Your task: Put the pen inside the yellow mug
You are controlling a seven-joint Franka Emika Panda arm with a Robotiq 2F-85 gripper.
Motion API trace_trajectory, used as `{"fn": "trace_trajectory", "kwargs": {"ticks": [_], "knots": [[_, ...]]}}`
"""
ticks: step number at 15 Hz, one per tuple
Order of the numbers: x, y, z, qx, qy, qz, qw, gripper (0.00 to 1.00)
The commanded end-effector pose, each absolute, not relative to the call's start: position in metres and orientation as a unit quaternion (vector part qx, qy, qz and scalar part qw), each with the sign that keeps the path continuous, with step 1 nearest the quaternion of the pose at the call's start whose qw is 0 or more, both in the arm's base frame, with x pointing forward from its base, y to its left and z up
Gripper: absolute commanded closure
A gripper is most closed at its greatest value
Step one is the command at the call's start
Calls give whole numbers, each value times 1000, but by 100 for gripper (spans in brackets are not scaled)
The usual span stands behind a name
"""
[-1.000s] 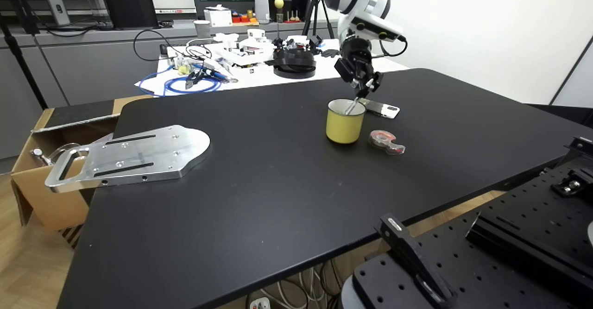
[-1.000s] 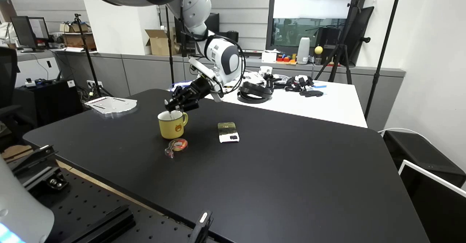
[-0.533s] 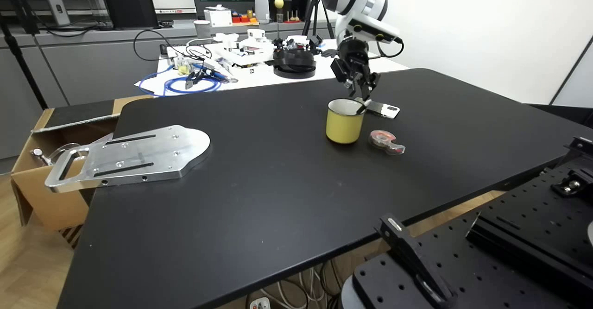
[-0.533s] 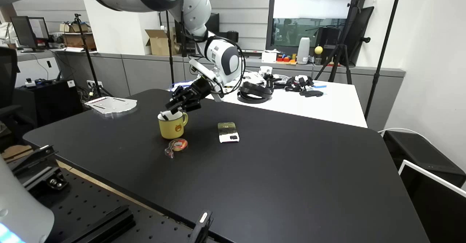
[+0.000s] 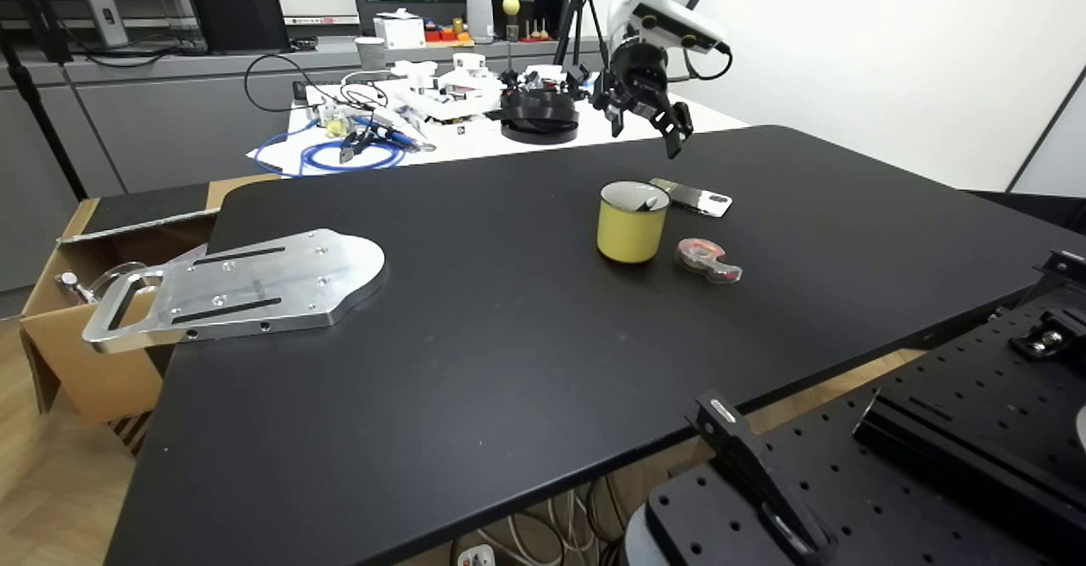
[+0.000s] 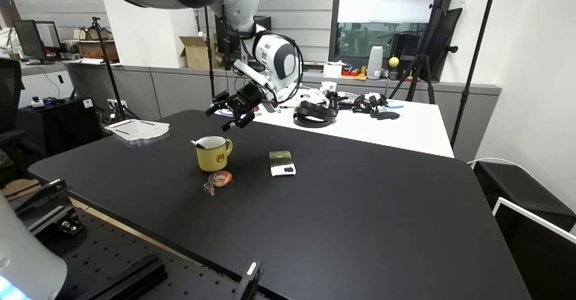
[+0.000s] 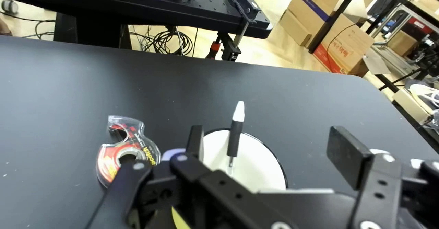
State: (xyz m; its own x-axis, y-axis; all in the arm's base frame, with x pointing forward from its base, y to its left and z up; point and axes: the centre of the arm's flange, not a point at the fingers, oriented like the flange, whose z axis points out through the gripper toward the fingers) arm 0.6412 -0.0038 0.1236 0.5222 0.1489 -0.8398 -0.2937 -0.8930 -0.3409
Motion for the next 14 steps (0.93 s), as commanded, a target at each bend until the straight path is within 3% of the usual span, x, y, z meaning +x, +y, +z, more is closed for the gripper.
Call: {"fn": "trace_trajectory", "kwargs": {"ticks": [1, 14], "knots": [[649, -11, 150, -850, 47, 472, 228, 0], [678, -48, 143, -960, 79, 196, 183, 0]]}}
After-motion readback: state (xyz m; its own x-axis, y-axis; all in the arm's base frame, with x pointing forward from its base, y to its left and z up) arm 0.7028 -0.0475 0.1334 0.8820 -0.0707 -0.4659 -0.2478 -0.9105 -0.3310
